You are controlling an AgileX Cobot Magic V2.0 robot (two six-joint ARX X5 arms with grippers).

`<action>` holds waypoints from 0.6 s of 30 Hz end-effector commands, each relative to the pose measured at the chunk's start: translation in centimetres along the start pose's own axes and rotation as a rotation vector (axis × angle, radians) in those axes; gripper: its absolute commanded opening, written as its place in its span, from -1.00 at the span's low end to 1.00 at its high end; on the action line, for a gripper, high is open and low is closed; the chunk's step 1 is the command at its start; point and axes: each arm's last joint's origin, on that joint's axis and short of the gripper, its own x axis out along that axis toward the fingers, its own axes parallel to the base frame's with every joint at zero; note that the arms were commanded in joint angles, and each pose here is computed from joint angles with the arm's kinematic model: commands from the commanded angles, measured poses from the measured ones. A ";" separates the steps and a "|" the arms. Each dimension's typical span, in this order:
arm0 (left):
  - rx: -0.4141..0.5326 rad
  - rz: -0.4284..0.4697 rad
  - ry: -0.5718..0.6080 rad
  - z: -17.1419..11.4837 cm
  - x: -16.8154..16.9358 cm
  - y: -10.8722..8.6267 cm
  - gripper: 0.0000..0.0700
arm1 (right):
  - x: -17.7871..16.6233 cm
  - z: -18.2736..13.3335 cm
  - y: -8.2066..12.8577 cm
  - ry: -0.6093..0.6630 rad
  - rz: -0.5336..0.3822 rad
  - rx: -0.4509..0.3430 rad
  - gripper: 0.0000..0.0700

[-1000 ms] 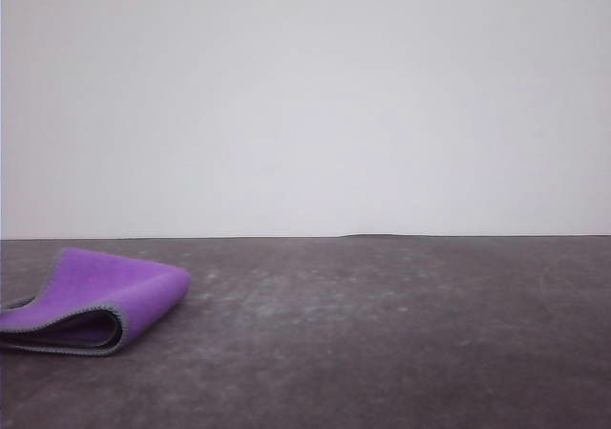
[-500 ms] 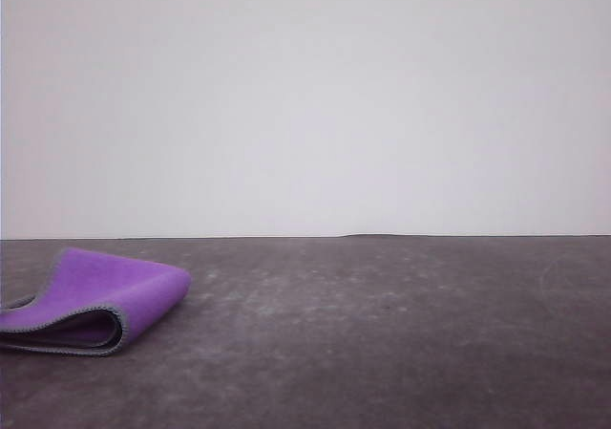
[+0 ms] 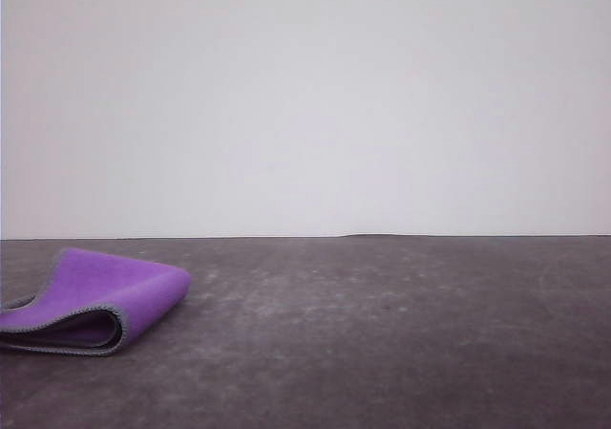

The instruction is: Fold clothes

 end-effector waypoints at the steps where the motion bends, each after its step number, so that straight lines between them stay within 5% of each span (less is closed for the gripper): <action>1: 0.001 0.009 0.030 -0.6 0.2 0.1 -0.95 | 0.1 -0.1 0.0 -0.007 -0.001 -0.001 -0.98; 18: 0.001 0.009 0.030 -0.6 0.2 0.1 -0.95 | 0.1 -0.1 0.0 -0.008 0.000 -0.001 -0.98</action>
